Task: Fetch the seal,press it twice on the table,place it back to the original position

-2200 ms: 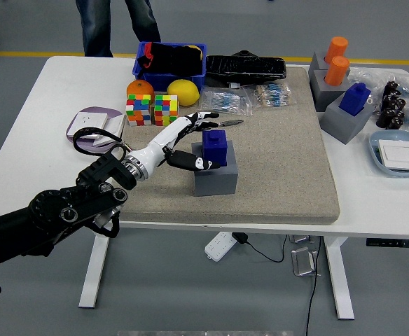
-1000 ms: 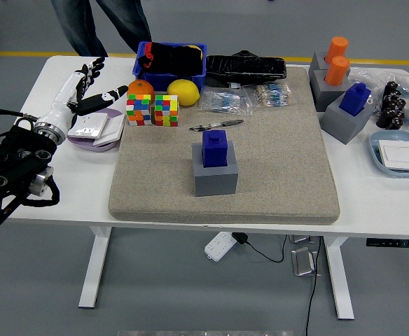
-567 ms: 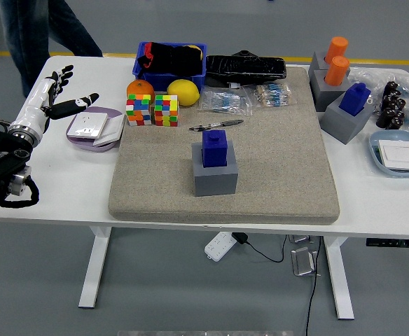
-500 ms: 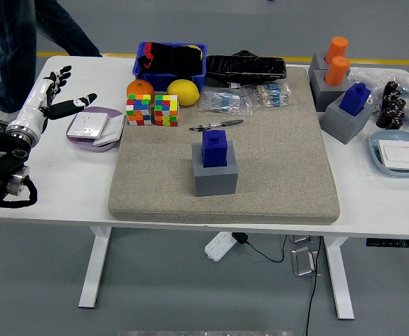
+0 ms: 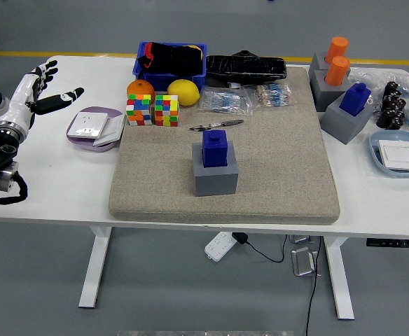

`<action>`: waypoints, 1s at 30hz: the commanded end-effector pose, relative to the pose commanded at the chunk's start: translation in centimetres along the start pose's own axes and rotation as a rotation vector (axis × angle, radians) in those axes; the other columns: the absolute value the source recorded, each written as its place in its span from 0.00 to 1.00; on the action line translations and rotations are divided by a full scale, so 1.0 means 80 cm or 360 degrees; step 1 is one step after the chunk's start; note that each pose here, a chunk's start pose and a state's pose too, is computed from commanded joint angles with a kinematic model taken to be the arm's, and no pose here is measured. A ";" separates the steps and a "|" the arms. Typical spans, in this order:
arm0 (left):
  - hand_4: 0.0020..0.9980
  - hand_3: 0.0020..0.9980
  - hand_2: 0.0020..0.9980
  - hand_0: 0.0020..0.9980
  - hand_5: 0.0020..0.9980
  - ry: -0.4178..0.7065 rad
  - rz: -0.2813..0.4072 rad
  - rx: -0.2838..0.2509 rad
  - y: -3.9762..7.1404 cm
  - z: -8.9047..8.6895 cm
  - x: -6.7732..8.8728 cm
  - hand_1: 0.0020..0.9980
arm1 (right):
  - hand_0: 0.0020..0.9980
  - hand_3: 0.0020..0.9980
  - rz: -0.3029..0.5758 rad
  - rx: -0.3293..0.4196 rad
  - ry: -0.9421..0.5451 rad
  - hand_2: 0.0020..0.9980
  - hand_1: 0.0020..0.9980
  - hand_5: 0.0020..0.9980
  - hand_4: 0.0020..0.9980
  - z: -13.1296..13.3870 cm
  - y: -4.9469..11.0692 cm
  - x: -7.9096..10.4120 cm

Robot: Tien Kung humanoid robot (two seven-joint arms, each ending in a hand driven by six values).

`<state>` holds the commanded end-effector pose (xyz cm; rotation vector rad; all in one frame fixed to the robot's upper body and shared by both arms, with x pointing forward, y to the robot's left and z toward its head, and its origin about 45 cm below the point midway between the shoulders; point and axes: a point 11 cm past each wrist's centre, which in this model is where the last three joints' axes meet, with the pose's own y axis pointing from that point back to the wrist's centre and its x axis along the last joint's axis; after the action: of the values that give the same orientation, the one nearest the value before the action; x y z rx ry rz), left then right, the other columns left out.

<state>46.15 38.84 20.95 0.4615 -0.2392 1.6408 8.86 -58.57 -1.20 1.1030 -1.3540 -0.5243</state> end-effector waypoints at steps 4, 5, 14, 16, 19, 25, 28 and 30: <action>0.86 0.94 0.93 0.97 0.23 -0.0005 0.0025 -0.0010 0.000 0.003 0.009 0.96 | 0.80 0.64 0.0006 0.0015 0.0004 0.67 0.70 0.53 0.78 -0.006 0.000 0.005; 0.85 0.94 0.93 0.97 0.23 -0.0005 0.0031 -0.0012 0.000 0.003 0.011 0.96 | 0.80 0.64 0.0009 0.0019 0.0004 0.67 0.70 0.53 0.78 -0.007 0.000 0.007; 0.85 0.94 0.93 0.97 0.22 -0.0013 0.0068 0.0006 0.002 -0.004 0.026 0.95 | 0.79 0.64 0.0025 0.0016 0.0027 0.67 0.70 0.53 0.78 -0.010 0.001 0.015; 0.85 0.94 0.93 0.97 0.22 -0.0016 0.0065 0.0007 0.003 -0.004 0.025 0.95 | 0.79 0.64 0.0024 0.0014 0.0027 0.67 0.70 0.53 0.78 -0.009 0.001 0.014; 0.85 0.94 0.93 0.97 0.22 -0.0018 0.0058 0.0000 0.002 -0.003 0.023 0.95 | 0.79 0.64 0.0020 0.0010 0.0028 0.67 0.70 0.53 0.78 -0.007 0.001 0.012; 0.84 0.94 0.93 0.97 0.22 -0.0021 0.0047 -0.0001 0.002 -0.002 0.020 0.95 | 0.79 0.64 0.0012 0.0007 0.0032 0.67 0.70 0.53 0.78 -0.008 0.001 0.011; 0.84 0.94 0.93 0.97 0.22 -0.0023 0.0045 0.0002 0.003 -0.003 0.019 0.95 | 0.79 0.64 0.0005 -0.0005 0.0039 0.67 0.70 0.53 0.78 -0.006 0.001 0.009; 0.84 0.94 0.92 0.97 0.22 -0.0021 0.0046 0.0006 0.003 -0.005 0.019 0.95 | 0.79 0.64 0.0003 -0.0011 0.0040 0.68 0.70 0.53 0.78 -0.004 0.001 0.008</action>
<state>45.74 40.34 21.32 0.4739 -0.2541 1.6673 9.30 -58.96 -0.79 1.0997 -1.3302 -0.5118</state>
